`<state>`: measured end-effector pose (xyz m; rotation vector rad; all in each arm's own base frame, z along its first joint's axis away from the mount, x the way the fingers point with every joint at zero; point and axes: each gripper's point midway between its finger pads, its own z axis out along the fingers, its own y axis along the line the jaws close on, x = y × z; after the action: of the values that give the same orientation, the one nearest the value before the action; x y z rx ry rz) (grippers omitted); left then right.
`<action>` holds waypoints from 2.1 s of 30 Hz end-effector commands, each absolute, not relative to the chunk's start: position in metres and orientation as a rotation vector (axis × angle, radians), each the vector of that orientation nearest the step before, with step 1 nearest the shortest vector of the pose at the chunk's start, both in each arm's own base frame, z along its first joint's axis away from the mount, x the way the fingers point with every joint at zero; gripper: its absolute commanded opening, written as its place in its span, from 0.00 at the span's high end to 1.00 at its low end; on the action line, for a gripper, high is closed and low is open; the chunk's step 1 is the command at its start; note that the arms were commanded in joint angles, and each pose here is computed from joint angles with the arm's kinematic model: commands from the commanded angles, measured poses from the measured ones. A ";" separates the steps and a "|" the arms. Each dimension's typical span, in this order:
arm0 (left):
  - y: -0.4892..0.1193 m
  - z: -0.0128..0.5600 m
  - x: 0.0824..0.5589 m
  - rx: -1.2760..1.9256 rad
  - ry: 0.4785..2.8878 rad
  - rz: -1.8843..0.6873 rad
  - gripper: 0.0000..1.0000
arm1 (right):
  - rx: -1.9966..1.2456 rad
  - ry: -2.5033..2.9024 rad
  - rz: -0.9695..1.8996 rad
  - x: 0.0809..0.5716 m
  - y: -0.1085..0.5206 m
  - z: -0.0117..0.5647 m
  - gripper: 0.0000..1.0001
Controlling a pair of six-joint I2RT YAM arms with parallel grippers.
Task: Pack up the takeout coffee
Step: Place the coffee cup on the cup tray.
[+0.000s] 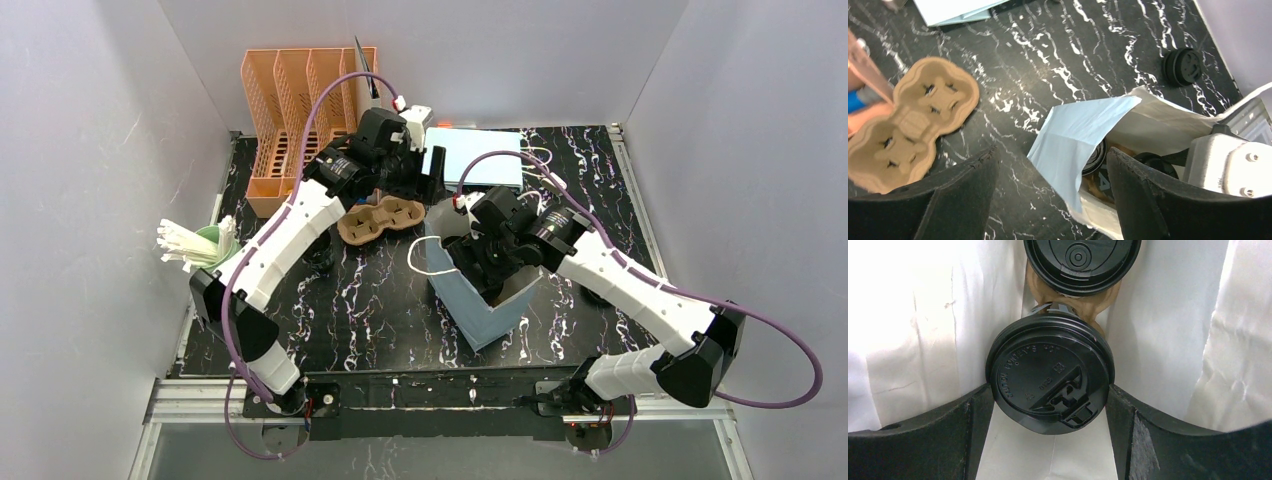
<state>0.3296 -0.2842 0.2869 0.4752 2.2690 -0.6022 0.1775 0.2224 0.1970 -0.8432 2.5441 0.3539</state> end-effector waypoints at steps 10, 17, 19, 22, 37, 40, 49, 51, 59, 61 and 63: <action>-0.319 0.260 0.323 0.734 2.234 -0.771 0.33 | -0.832 2.492 0.367 0.182 0.223 0.202 0.71; -0.318 0.245 0.314 0.760 2.270 -0.773 0.70 | -0.824 2.490 0.346 0.180 0.215 0.200 0.72; -0.319 0.244 0.313 0.773 2.260 -0.751 0.88 | -0.823 2.488 0.347 0.178 0.213 0.198 0.73; -0.323 0.255 0.315 0.797 2.206 -0.702 1.00 | -0.829 2.474 0.351 0.178 0.212 0.195 0.74; -0.329 0.338 0.284 0.688 1.810 -0.676 1.00 | -0.737 2.362 0.307 0.191 0.203 0.220 0.77; -0.328 0.342 0.282 0.658 1.784 -0.644 1.00 | -0.728 2.333 0.264 0.195 0.196 0.219 0.77; -0.331 0.324 0.271 0.562 1.781 -0.706 1.00 | -0.652 2.303 0.092 0.212 0.179 0.206 0.77; -0.333 0.321 0.268 0.561 1.775 -0.731 1.00 | -0.641 2.307 0.062 0.213 0.175 0.201 0.78; -0.339 0.327 0.269 0.520 1.759 -0.780 1.00 | -0.654 2.370 -0.009 0.206 0.163 0.186 0.78; -0.342 0.330 0.271 0.510 1.756 -0.788 1.00 | -0.651 2.368 -0.015 0.206 0.162 0.186 0.78; -0.342 0.333 0.273 0.505 1.761 -0.777 1.00 | -0.652 2.371 -0.029 0.207 0.162 0.186 0.78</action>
<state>0.2728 -0.3406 0.2898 0.5680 1.8568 -0.7201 0.2045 0.1676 0.1855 -0.6868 2.3705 0.0176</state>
